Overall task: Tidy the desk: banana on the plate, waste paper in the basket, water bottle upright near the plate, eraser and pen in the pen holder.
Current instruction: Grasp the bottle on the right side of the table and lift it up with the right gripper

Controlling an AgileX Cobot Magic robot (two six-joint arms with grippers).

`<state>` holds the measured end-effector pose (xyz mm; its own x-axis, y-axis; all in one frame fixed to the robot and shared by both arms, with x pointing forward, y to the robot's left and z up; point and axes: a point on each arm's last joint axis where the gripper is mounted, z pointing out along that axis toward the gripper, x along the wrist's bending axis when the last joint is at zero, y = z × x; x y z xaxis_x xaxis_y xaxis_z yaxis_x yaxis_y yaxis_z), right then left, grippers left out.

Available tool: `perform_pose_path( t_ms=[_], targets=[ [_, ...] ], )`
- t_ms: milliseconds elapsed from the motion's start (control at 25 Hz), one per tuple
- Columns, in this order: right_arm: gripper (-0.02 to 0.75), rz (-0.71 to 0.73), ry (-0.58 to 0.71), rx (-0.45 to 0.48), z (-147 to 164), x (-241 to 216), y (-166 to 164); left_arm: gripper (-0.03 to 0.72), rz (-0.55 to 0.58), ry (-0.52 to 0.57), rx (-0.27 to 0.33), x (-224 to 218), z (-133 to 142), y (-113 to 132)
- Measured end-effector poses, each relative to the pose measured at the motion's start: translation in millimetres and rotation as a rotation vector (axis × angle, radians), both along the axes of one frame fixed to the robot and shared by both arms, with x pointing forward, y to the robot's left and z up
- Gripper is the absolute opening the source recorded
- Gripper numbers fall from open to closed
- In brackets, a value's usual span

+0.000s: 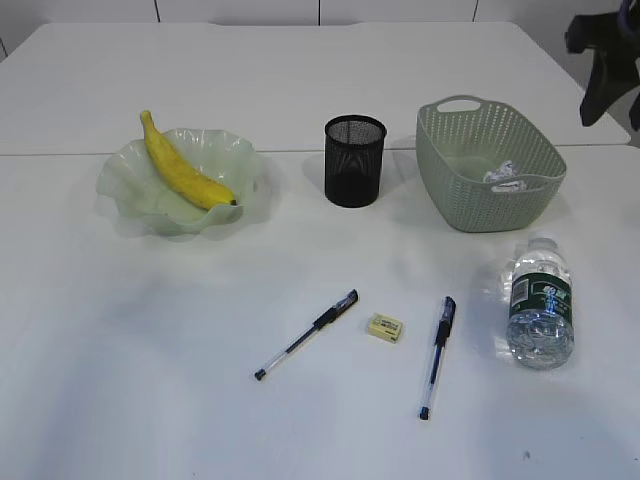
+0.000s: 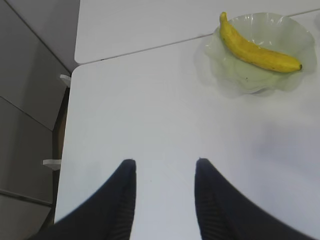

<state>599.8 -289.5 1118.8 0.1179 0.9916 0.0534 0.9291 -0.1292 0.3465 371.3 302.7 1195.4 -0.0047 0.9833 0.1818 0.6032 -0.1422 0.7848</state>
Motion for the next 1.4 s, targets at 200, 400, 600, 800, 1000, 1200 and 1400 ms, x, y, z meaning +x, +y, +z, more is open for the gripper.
perform_pose_path(
  t_ms=[200,400,600,800,1000,1200,1400],
  targets=[
    [0.359,0.000,0.057,-0.001,-17,-3,0,0.276,0.000,-0.001,0.000,0,0,0],
    [0.358,0.000,0.078,-0.002,-23,-5,0,0.276,-0.001,-0.002,0.000,0,0,0],
    [0.359,0.000,0.080,-0.002,-23,-5,0,0.276,-0.001,-0.002,0.000,0,0,0],
    [0.360,-0.040,0.078,0.006,-23,-5,-1,0.276,-0.001,-0.003,0.000,0,0,0],
    [0.455,-0.119,0.086,0.032,-26,-4,-1,0.276,-0.001,-0.003,0.000,0,0,0],
    [0.571,-0.210,0.141,0.059,-47,7,0,0.276,-0.002,-0.002,-0.003,0,0,0],
    [0.585,-0.255,0.201,0.062,-70,18,0,0.276,-0.012,-0.001,-0.028,-1,0,-2]
  ],
)
